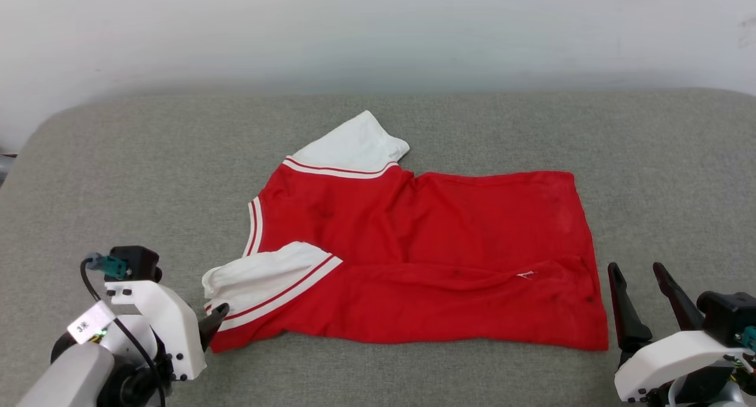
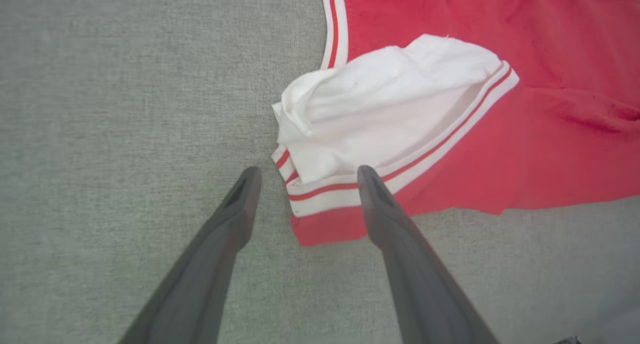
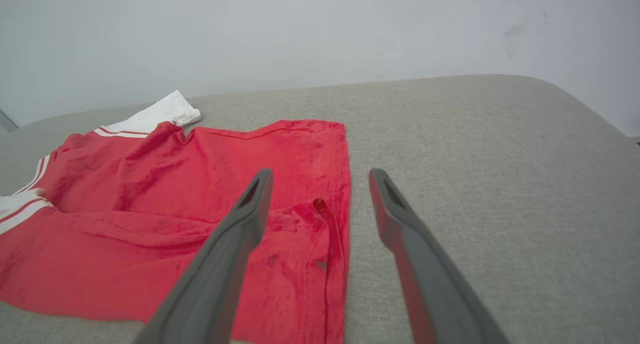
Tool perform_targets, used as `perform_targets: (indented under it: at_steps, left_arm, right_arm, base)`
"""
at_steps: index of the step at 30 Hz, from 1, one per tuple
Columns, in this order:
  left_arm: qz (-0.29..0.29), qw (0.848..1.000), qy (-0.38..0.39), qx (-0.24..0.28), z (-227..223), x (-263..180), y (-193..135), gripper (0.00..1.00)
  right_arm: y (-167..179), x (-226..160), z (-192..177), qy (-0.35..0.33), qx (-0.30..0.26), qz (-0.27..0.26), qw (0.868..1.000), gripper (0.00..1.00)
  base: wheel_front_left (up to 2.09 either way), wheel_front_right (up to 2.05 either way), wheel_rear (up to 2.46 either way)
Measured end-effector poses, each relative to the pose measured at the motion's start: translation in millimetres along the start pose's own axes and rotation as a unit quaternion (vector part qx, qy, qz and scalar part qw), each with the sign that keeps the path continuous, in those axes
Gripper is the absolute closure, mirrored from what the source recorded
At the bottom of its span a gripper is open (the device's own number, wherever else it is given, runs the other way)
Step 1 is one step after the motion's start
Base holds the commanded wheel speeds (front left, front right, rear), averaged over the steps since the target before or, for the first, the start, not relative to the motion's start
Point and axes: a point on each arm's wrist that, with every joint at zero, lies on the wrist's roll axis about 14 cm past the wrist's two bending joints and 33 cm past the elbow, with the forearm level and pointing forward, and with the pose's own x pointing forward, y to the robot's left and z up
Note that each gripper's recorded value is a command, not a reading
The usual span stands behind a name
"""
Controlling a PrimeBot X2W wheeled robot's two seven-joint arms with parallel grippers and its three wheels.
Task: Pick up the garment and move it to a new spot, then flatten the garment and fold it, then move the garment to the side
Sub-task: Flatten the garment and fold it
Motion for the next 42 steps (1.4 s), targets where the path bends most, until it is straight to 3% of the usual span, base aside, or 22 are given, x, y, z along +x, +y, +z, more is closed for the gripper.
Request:
perform_targets:
  at_steps: [14,15,17,18,22,30,38,42]
  left_arm:
    - [-0.01,0.989,0.148,-0.029,-46.5,34.4,-4.0,0.0]
    - [-0.012,0.987,0.155,-0.033,-47.9,35.8,-4.4,0.1]
    - [-0.016,0.985,0.167,-0.039,-50.3,37.3,-5.6,0.81]
    - [-0.019,0.985,0.168,-0.037,-50.6,37.5,-6.2,1.0]
    - [-0.035,0.986,0.161,-0.032,-50.3,37.7,-15.1,1.0]
    - [-0.038,0.995,0.097,0.002,-25.5,25.9,-19.1,1.0]
    - [-0.04,0.996,0.074,0.007,-12.4,22.0,-22.1,1.0]
    - [-0.037,0.997,0.07,0.007,-9.9,25.3,-20.1,1.0]
  right_arm:
    - [-19.3,3.0,-29.2,0.043,0.019,-0.034,0.998,0.0]
    - [-22.0,3.2,-28.9,0.043,0.02,-0.038,0.998,0.0]
    - [-27.1,2.0,-30.1,0.047,0.024,-0.046,0.998,0.0]
    - [-29.6,1.3,-30.6,0.049,0.026,-0.05,0.997,0.0]
    - [-37.6,-1.1,-33.9,0.069,0.041,-0.06,0.995,0.0]
    - [-45.6,-16.3,-65.9,0.234,0.05,-0.04,0.97,0.0]
    - [-15.1,3.8,-68.3,0.301,0.032,0.021,0.953,0.0]
    - [2.2,9.2,-89.0,0.347,0.025,0.048,0.936,0.0]
  base:
    - [0.0,0.0,0.0]
    - [0.0,0.0,0.0]
    - [0.0,0.0,0.0]
    - [0.0,0.0,0.0]
    - [0.0,0.0,0.0]
    - [0.0,0.0,0.0]
    - [0.0,0.0,0.0]
    - [0.0,0.0,0.0]
